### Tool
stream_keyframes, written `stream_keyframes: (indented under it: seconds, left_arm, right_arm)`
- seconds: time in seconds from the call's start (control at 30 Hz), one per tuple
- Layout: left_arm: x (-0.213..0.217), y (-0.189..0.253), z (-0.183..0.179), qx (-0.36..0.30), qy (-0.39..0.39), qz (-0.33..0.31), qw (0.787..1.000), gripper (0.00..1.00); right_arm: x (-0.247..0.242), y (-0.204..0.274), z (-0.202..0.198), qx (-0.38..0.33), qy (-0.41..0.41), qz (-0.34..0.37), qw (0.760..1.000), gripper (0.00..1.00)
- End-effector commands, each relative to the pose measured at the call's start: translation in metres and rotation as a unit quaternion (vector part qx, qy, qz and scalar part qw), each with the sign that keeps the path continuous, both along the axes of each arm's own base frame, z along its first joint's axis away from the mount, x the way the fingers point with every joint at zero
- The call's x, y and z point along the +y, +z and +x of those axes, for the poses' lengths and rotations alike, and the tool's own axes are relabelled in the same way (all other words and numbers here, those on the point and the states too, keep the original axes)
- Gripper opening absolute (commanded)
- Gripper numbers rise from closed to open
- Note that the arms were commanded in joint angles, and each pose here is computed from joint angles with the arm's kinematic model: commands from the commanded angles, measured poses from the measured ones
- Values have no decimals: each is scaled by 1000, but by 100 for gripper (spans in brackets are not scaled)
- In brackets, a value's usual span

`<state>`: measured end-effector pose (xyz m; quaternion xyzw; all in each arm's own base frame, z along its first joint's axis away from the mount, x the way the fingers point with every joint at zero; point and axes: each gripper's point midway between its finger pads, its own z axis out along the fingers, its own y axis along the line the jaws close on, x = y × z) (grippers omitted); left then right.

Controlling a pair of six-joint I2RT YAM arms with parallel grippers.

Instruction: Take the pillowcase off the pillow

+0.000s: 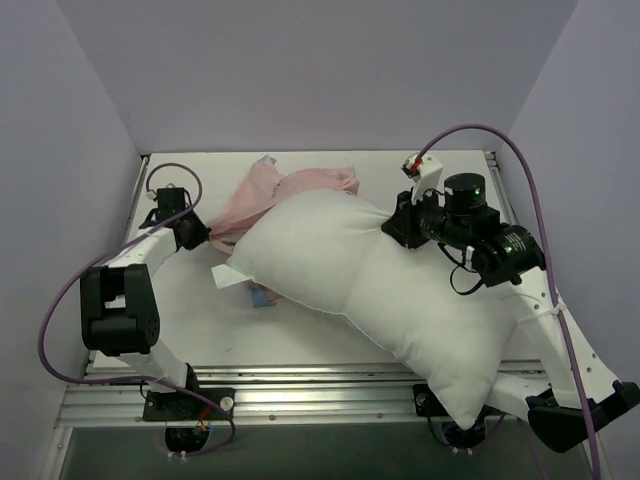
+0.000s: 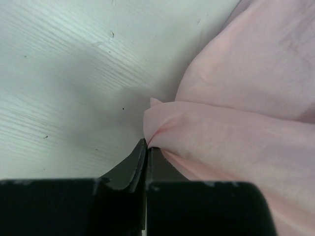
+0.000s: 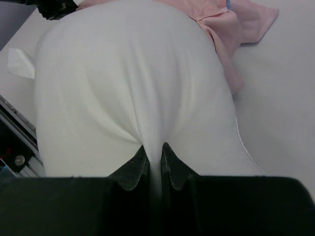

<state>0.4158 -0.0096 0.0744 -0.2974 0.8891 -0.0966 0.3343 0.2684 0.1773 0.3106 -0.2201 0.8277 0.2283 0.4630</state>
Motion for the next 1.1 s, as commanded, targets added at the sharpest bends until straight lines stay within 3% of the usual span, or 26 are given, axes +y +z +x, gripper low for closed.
stream_keyframes:
  seconds: [0.0, 0.2, 0.37, 0.47, 0.57, 0.67, 0.77, 0.8, 0.93, 1.07]
  left_arm:
    - [13, 22, 17, -22, 25, 17, 999, 2]
    - [31, 48, 35, -34, 40, 50, 997, 2]
    - [50, 107, 64, -84, 55, 76, 992, 2]
    - [63, 131, 81, -88, 59, 85, 991, 2]
    - [64, 125, 92, -65, 55, 85, 993, 2]
    - [53, 128, 99, -88, 47, 69, 993, 2]
    - [40, 127, 96, -96, 33, 58, 993, 2]
    - [36, 128, 94, -98, 27, 60, 993, 2]
    - [9, 160, 95, -154, 1, 55, 987, 2]
    - [-8, 171, 99, -179, -3, 39, 983, 2]
  right_arm:
    - [5, 99, -5, -139, 25, 77, 987, 0]
    - [-8, 147, 5, -199, -21, 94, 975, 0]
    - [-28, 167, 33, -226, -106, 85, 965, 0]
    - [-8, 200, 21, -255, -37, 115, 959, 0]
    - [10, 217, 9, -264, 27, 136, 954, 0]
    - [32, 194, 3, -228, 100, 119, 961, 0]
    - [60, 141, -17, -145, 218, 116, 958, 0]
    - [69, 108, -27, -85, 261, 122, 954, 0]
    - [85, 40, -50, 11, 314, 105, 944, 0]
    - [91, 8, -76, 51, 368, 75, 925, 0]
